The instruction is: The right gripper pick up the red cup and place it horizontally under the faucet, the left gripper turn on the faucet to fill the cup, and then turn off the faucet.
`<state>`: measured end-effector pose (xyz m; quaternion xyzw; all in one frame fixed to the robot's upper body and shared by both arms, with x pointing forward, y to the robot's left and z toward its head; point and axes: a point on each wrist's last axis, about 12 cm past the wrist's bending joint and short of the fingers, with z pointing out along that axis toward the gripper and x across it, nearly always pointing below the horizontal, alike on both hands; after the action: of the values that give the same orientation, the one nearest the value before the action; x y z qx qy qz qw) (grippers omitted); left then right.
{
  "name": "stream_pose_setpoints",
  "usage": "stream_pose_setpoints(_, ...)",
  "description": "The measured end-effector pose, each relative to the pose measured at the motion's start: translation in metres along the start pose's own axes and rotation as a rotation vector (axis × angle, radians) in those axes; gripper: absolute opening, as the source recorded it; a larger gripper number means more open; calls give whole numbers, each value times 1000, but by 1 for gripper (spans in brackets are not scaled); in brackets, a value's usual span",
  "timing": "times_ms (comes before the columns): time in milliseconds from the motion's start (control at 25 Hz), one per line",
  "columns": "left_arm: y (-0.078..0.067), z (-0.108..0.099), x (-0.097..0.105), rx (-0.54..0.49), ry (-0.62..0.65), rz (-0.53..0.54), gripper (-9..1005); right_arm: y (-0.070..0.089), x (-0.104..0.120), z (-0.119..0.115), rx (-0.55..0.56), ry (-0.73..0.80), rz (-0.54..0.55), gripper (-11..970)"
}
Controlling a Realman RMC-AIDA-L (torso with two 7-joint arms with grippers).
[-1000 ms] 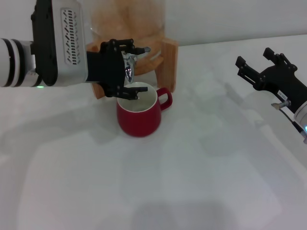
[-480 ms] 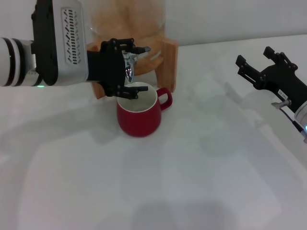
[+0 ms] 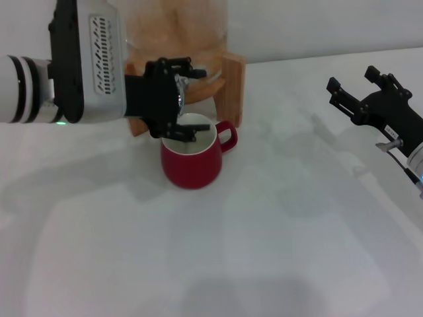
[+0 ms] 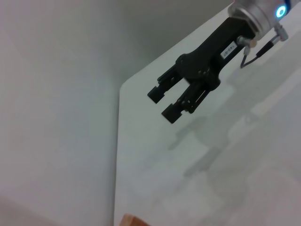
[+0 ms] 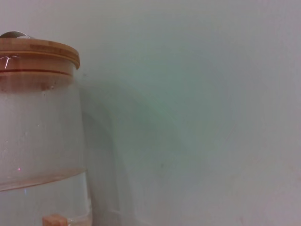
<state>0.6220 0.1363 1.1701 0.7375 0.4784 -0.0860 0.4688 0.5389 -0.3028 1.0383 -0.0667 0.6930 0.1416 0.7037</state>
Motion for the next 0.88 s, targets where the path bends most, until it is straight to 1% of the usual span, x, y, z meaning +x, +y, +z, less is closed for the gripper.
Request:
stream_pose_setpoints(200, -5, 3, -5, 16, -37, -8, 854, -1, 1, -2, 5, 3, 1, 874)
stream_pose_setpoints(320, -11, 6, -8, 27, -60, -18, 854, -1, 1, -2, 5, 3, 1, 874)
stream_pose_setpoints(400, -15, 5, -13, 16, -91, -26, 854, -1, 1, -2, 5, 3, 1, 874)
stream_pose_setpoints(520, -21, -2, -23, -20, -157, -34, 853, -1, 1, -3, 5, 4, 1, 874)
stream_pose_setpoints(600, -28, -12, -30, -65, -198, -38, 853, -1, 1, -3, 4, 5, 0, 874)
stream_pose_setpoints(640, -28, -12, -30, -65, -198, -38, 853, -1, 1, -3, 2, 3, 0, 874)
stream_pose_setpoints(720, -33, -20, -34, -112, -234, -59, 853, 0, 1, -3, 0, -2, 1, 874)
stream_pose_setpoints(760, -33, -20, -34, -112, -234, -59, 853, 0, 1, -4, -1, -4, 1, 874)
stream_pose_setpoints(800, -37, -29, -36, -169, -269, -92, 853, 0, 1, -4, -1, -4, 1, 874)
stream_pose_setpoints(880, -41, -36, -35, -211, -289, -126, 853, 0, 0, -5, -5, -10, 4, 874)
